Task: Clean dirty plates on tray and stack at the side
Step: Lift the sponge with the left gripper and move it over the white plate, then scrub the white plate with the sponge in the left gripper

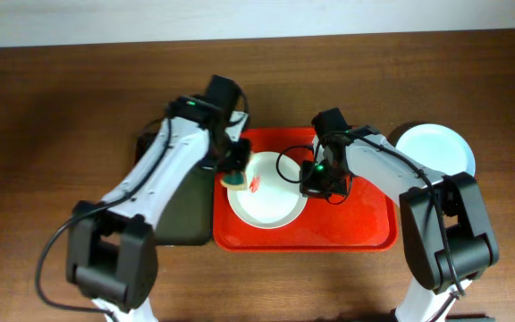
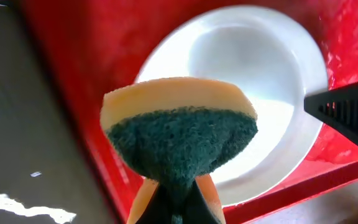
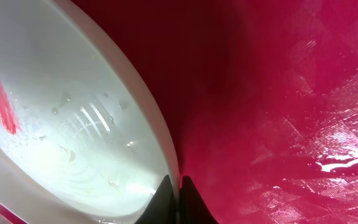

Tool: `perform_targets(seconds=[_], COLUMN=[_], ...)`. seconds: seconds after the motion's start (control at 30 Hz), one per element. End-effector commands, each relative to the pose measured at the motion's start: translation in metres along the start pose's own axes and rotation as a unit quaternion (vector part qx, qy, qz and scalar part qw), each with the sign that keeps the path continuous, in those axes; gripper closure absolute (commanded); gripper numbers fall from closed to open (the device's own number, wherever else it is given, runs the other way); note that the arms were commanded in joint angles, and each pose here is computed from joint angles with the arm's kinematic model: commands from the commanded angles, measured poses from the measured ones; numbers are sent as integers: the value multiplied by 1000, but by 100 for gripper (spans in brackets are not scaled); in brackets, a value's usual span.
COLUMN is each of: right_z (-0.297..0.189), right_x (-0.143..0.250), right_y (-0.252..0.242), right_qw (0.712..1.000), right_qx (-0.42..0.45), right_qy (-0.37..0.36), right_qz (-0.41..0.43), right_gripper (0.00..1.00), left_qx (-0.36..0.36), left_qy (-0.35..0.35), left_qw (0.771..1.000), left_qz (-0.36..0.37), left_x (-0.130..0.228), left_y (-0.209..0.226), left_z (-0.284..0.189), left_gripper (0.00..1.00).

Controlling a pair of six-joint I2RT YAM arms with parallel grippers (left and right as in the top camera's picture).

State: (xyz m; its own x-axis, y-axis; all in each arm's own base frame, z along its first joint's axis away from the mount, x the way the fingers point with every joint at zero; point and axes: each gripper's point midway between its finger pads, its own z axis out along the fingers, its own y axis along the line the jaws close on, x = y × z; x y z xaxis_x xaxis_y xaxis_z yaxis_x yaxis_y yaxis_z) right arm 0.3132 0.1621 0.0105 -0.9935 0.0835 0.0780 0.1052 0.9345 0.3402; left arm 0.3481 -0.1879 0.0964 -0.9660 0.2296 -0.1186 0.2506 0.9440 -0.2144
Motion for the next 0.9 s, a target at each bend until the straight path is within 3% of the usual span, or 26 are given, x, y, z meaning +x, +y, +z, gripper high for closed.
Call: perform_targets(seconds=[0.0,0.47,0.73,0.77,0.87], right_z=[0,0,0,0,0], right_x=[5,2,0,0,0], right_y=[2,2,3,3,3], right_qw=[1000,1000,1000,1000,1000], right_qx=[-4,-3,-5,-5,-5], right_qy=[6,0,-5,-5,-5], right_qz=[-2,-27,-29,-29,-29], right_gripper=[96,96,96,96,96], left_qx=[10,6,-1,11,151], left_qy=[20,36,99,107,128], left_qw=[1000,999,995,994,980], left_qz=[-5,-1,-4,-3,17], left_x=[2,-8,16,20,26], left_y=[-11,-9,-6,-13,-58], left_z=[20,80,121,121,109], left_gripper=[100,100,100,100,100])
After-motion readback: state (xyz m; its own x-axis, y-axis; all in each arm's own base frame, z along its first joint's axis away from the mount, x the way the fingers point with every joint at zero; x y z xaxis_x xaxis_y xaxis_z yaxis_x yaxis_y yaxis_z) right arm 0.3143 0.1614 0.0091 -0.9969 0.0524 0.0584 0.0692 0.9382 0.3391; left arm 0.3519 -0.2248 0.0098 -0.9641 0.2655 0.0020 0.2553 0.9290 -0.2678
